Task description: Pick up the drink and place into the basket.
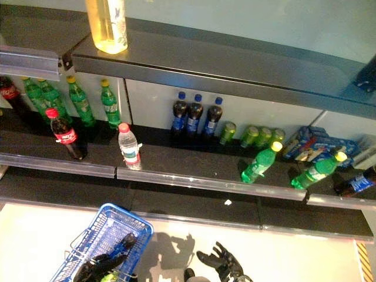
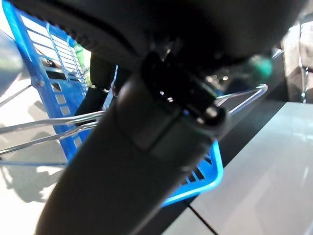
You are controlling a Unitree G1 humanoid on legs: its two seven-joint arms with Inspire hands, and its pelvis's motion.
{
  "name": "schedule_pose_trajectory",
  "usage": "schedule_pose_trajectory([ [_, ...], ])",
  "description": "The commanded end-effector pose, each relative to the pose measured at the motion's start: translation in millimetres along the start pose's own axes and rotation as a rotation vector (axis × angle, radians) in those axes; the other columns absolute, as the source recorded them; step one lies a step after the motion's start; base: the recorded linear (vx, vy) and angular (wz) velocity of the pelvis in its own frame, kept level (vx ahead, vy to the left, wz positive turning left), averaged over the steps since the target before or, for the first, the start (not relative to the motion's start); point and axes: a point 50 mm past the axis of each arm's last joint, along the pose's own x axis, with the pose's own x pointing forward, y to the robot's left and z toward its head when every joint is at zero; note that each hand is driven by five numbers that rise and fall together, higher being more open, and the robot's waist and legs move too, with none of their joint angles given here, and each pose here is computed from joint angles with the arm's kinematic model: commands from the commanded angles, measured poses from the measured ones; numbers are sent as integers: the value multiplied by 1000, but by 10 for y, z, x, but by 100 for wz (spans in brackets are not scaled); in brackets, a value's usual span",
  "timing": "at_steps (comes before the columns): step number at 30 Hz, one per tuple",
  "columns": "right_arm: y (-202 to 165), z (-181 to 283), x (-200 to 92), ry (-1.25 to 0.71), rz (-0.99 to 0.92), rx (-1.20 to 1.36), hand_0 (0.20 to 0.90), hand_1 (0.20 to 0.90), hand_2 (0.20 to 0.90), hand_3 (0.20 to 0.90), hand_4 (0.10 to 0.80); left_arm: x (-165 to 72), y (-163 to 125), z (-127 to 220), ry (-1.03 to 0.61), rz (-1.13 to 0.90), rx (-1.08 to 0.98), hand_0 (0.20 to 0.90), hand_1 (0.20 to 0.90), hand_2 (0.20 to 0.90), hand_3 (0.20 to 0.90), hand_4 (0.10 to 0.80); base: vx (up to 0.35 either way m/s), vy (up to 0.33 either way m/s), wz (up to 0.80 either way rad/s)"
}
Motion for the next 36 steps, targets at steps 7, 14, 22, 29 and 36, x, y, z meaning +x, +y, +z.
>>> schedule_pose_trajectory([
  [7,-397,-213,-2,79,-251,26,900,900,900,900,800,7,341,-65,-9,98,149,300,300,300,200,100,13,44,-34],
  [14,-452,-310,-2,194,-295,-46,900,900,900,900,800,-109,701,-341,138,293,52,300,300,300,200,100,-71,-118,-106],
  [22,-431,-376,-5,245,-293,-35,900,900,900,900,800,-140,660,-480,220,332,36,300,300,300,200,100,-14,-285,-77],
  [29,-381,-304,31,250,-255,-143,900,900,900,900,800,-99,511,-456,225,308,-66,300,300,300,200,100,52,-338,-23],
  [36,-292,-93,113,221,-165,-312,900,900,900,900,800,-132,481,-531,226,326,-197,300,300,300,200,100,158,-211,-145],
])
